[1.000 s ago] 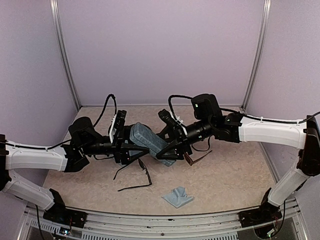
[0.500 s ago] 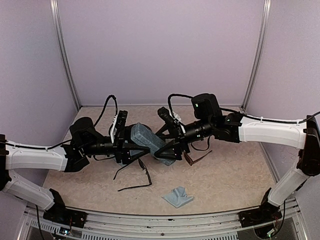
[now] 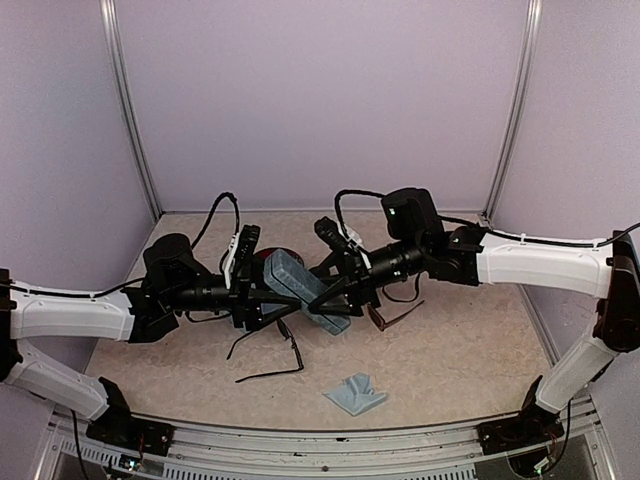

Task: Organize the sunglasses
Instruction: Open the sunglasses case.

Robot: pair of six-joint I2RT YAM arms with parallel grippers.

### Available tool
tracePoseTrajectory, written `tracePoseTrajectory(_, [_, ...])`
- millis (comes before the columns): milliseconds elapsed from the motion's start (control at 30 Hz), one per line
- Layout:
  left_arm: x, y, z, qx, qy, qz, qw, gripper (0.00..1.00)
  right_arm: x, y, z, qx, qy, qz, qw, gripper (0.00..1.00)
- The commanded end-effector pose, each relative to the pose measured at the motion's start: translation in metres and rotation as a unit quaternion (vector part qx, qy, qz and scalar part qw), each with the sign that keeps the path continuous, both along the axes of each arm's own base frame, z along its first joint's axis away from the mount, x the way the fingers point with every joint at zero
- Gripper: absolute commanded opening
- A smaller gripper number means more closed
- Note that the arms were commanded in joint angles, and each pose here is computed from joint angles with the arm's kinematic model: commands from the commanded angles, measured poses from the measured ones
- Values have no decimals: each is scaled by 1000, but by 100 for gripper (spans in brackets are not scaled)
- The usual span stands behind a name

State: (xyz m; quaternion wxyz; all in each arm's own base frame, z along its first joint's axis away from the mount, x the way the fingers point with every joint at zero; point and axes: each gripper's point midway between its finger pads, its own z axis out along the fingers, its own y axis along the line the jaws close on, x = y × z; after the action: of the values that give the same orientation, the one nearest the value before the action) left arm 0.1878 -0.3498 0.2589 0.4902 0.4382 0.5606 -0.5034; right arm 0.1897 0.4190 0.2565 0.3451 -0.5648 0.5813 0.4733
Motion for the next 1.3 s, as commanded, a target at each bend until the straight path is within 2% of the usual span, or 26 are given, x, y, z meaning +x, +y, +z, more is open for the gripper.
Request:
tracePoseTrajectory(0, [-16, 1, 2, 13, -63, -31, 997, 0, 16, -11, 19, 32, 50, -9, 998, 28])
tracePoseTrajectory(267, [-39, 6, -4, 29, -113, -78, 990, 0, 6, -29, 23, 37, 156, 42, 986, 26])
tracePoseTrajectory(467, [-53, 14, 1, 15, -144, -96, 985, 0, -8, -38, 21, 31, 200, 76, 976, 27])
tracePoseTrajectory(633, [-57, 13, 0, 21, -145, -106, 983, 0, -15, -44, 16, 27, 241, 98, 965, 37])
tracePoseTrajectory(900, [-64, 12, -1, 27, -149, -114, 982, 0, -1, -50, 8, 20, 284, 75, 956, 58])
tracePoseTrajectory(1267, [-66, 13, -1, 27, -155, -112, 981, 0, 21, -53, -10, 4, 311, 22, 950, 67])
